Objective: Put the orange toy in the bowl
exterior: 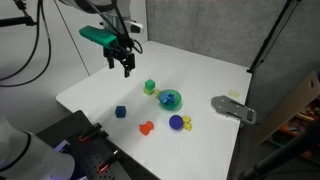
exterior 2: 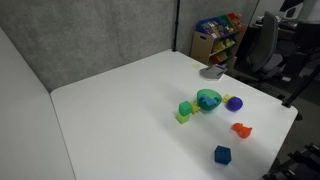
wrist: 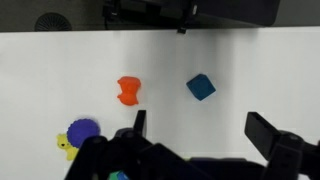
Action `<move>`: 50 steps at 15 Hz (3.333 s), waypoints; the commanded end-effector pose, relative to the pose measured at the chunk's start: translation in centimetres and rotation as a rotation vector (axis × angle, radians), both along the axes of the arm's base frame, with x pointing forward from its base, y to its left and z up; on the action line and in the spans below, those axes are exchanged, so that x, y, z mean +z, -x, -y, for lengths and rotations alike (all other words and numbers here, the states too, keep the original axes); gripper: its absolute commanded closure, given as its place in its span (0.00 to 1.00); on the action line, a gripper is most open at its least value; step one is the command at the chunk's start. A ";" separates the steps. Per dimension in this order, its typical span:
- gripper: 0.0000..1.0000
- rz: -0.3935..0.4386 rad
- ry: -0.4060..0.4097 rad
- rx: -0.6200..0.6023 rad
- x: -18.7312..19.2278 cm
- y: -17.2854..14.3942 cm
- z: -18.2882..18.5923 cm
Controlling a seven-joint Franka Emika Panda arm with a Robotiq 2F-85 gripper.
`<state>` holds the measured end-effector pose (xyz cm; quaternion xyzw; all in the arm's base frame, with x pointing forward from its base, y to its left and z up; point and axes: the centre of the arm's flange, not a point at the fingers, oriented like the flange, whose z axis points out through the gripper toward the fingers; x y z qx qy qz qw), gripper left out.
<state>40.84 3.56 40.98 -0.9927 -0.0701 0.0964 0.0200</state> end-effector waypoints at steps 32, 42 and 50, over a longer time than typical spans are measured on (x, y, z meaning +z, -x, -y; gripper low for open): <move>0.00 0.156 0.148 -0.463 -22.1 -6.2 10.5; 0.00 0.119 0.101 -0.391 -30.9 -4.7 7.0; 0.00 0.095 0.194 -0.322 -37.3 -2.3 6.0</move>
